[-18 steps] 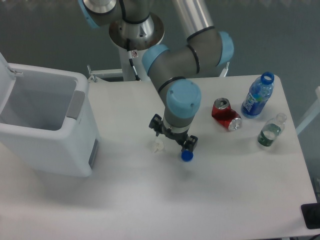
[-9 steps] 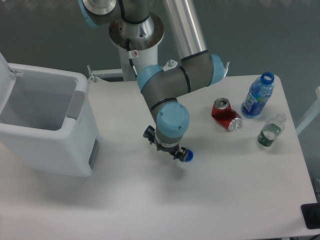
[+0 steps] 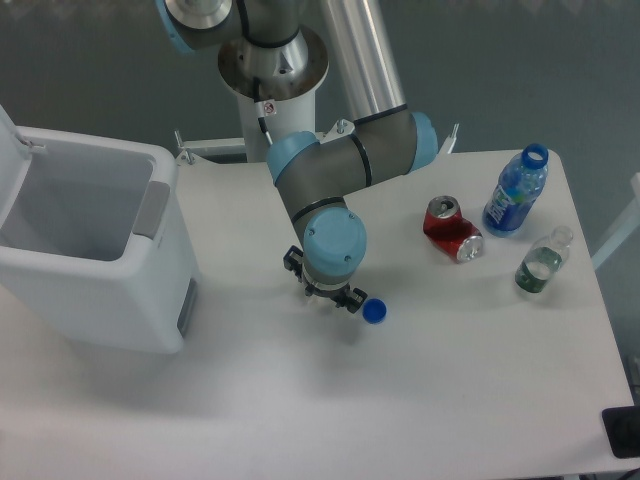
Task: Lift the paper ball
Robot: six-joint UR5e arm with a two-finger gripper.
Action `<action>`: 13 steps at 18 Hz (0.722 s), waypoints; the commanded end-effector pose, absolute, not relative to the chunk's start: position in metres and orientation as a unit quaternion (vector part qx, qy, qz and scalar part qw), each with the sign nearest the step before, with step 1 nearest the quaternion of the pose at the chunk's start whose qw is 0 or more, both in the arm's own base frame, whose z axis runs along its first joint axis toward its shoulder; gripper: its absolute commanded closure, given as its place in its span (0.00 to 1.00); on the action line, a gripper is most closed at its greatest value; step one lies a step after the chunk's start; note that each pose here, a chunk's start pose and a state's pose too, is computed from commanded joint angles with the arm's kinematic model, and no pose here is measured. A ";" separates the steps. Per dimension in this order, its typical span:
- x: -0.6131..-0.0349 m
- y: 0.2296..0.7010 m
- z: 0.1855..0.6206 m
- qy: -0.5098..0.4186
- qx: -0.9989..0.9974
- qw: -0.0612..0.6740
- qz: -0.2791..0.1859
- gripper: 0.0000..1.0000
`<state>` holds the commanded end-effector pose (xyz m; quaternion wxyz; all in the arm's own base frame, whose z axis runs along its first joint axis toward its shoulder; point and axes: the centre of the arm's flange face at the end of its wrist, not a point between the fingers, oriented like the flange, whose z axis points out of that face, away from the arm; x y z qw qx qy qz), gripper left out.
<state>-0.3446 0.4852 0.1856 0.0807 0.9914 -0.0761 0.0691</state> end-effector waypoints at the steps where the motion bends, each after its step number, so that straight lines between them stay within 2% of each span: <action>1: -0.346 0.485 0.186 -0.075 0.992 0.080 0.069 0.66; 3: -0.345 0.486 0.187 -0.074 0.992 0.080 0.068 0.81; 8: -0.347 0.486 0.188 -0.054 0.993 0.079 0.065 1.00; 13: -0.359 0.488 0.208 -0.043 0.996 0.064 0.052 1.00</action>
